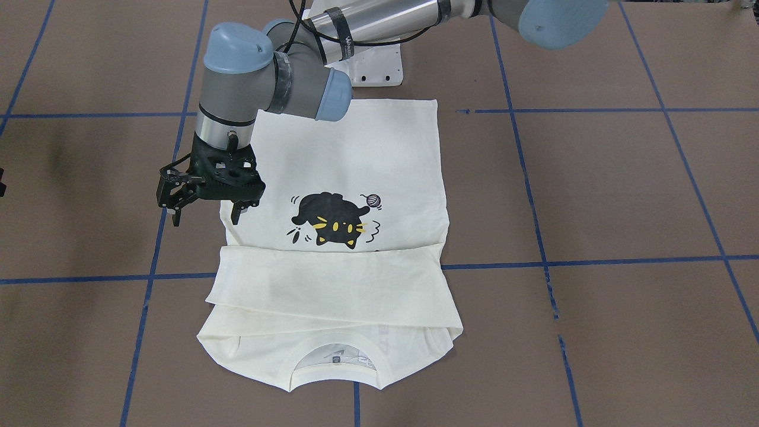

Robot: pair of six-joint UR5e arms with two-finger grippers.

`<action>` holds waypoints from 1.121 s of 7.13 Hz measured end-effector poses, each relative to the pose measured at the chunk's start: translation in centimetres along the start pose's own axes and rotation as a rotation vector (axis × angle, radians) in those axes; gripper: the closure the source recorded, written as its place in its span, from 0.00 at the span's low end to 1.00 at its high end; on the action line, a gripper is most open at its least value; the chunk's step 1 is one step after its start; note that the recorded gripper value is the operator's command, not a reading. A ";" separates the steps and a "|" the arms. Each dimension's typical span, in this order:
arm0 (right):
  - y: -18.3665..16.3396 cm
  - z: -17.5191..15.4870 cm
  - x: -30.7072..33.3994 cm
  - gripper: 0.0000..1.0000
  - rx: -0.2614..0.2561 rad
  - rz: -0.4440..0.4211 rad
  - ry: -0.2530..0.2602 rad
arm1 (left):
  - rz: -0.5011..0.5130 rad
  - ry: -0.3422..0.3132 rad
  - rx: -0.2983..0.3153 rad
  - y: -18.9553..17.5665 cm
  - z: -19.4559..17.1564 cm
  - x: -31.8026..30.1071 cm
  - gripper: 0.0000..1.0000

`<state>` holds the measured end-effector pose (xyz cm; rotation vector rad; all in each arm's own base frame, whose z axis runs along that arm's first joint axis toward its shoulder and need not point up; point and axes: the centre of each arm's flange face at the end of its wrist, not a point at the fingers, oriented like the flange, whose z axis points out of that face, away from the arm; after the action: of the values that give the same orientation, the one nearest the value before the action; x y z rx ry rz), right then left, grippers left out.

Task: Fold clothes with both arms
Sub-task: 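Fold the held sleeve with the left gripper across the shirt body, then release the sleeve and move both grippers to the shirt's side edges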

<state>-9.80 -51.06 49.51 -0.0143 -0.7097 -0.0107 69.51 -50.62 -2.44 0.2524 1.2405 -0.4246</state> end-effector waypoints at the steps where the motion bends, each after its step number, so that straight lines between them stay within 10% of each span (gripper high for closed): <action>1: 0.0 -0.6 -1.0 0.00 0.013 0.015 -0.021 | 0.044 -0.015 -0.025 -0.2 -0.6 -2.3 0.00; 5: 4.6 3.7 -12.6 0.00 0.097 0.118 -0.147 | 0.308 -0.145 -0.110 -1.0 -9.4 -20.0 0.00; 8: 16.7 9.8 -26.8 0.00 0.119 0.195 -0.178 | 0.469 -0.167 -0.138 -1.7 -20.2 -31.9 0.00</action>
<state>-36.28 -34.04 39.38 0.0294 -0.8836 0.2219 43.09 -38.28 21.62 0.3703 1.0025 0.0449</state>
